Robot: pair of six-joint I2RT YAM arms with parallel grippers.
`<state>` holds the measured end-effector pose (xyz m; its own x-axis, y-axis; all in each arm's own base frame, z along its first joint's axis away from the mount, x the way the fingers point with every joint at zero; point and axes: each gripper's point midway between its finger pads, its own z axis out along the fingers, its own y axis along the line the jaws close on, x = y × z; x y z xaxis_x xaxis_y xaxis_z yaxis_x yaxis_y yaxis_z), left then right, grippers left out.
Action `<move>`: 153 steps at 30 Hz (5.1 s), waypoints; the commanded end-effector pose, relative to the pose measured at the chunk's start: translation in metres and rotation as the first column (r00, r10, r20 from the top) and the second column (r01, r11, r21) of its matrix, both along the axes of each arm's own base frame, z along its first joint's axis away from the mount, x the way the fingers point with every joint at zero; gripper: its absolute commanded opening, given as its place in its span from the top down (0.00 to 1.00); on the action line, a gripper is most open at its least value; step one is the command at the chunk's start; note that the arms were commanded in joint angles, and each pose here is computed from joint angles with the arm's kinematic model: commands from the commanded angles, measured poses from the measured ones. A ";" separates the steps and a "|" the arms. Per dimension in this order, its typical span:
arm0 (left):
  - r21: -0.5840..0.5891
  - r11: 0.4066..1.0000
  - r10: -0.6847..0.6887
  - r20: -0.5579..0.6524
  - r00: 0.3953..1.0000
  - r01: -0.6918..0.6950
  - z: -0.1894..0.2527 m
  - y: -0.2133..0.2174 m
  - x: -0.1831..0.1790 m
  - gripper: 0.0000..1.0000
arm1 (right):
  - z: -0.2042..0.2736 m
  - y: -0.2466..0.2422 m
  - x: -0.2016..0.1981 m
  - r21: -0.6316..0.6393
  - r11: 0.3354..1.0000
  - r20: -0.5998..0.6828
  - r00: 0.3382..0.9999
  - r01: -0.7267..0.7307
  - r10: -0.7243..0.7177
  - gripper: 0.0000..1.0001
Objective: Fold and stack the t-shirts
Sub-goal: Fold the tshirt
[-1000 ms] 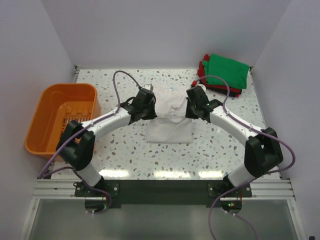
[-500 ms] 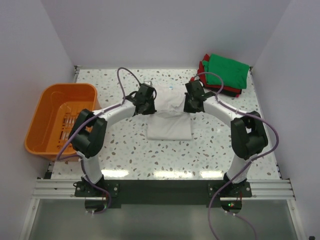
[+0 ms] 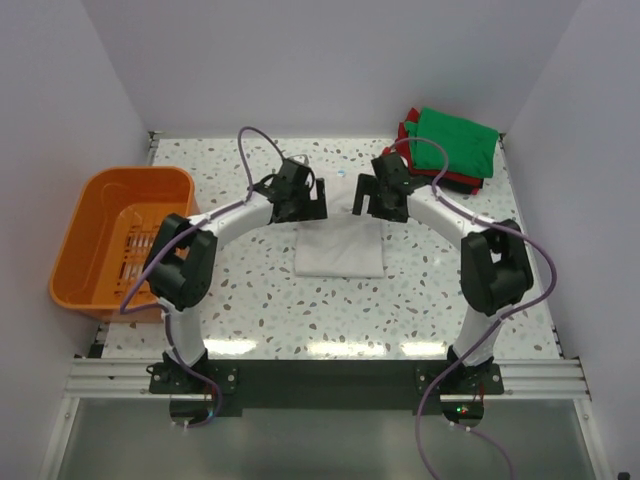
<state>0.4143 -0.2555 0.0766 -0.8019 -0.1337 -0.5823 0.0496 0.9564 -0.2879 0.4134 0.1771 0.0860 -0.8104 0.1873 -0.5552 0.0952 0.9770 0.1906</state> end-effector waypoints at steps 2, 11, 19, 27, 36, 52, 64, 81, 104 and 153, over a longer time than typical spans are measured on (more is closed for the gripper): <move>-0.035 0.999 -0.010 0.084 0.996 0.013 0.046 0.008 -0.007 0.00 | 0.038 -0.009 -0.014 0.019 1.000 0.056 0.998 0.004 -0.005 0.01; -0.113 0.993 -0.020 0.035 0.999 0.024 0.032 0.027 -0.070 0.00 | 0.016 -0.018 -0.092 0.119 0.993 -0.021 1.000 -0.016 0.018 0.01; -0.225 0.974 -0.060 -0.082 0.995 0.041 -0.010 0.023 -0.123 0.00 | -0.019 -0.019 -0.140 0.213 0.977 -0.081 0.996 -0.010 0.027 0.01; -0.245 0.968 -0.100 -0.152 0.983 0.061 -0.037 0.012 -0.131 0.31 | -0.042 -0.014 -0.139 0.220 0.975 -0.135 0.991 0.007 0.024 0.06; -0.201 0.978 -0.089 -0.196 0.977 0.049 -0.054 0.016 -0.140 0.69 | -0.056 -0.011 -0.141 0.229 0.973 -0.178 0.984 0.023 0.018 0.33; -0.167 0.985 -0.072 -0.215 0.974 0.036 -0.065 0.020 -0.146 1.00 | -0.073 -0.006 -0.153 0.260 0.965 -0.222 0.974 0.019 0.041 0.85; -0.170 0.980 -0.138 -0.221 0.965 0.102 -0.053 0.014 -0.200 1.00 | -0.050 -0.025 -0.219 0.298 0.954 -0.217 0.971 -0.035 0.104 1.00; -0.325 0.909 -0.317 -0.128 0.940 0.262 0.017 -0.005 -0.291 1.00 | 0.004 -0.042 -0.305 0.377 0.914 -0.195 0.951 -0.152 0.239 1.00; -0.215 0.973 -0.053 0.157 0.986 0.086 0.110 0.007 -0.151 1.00 | 0.118 -0.043 -0.172 0.196 0.976 0.141 0.988 -0.095 0.068 1.00; -0.041 0.996 0.074 0.008 0.997 -0.073 -0.001 -0.004 0.056 0.31 | 0.001 -0.043 0.051 0.193 0.981 0.002 1.000 -0.019 0.019 0.44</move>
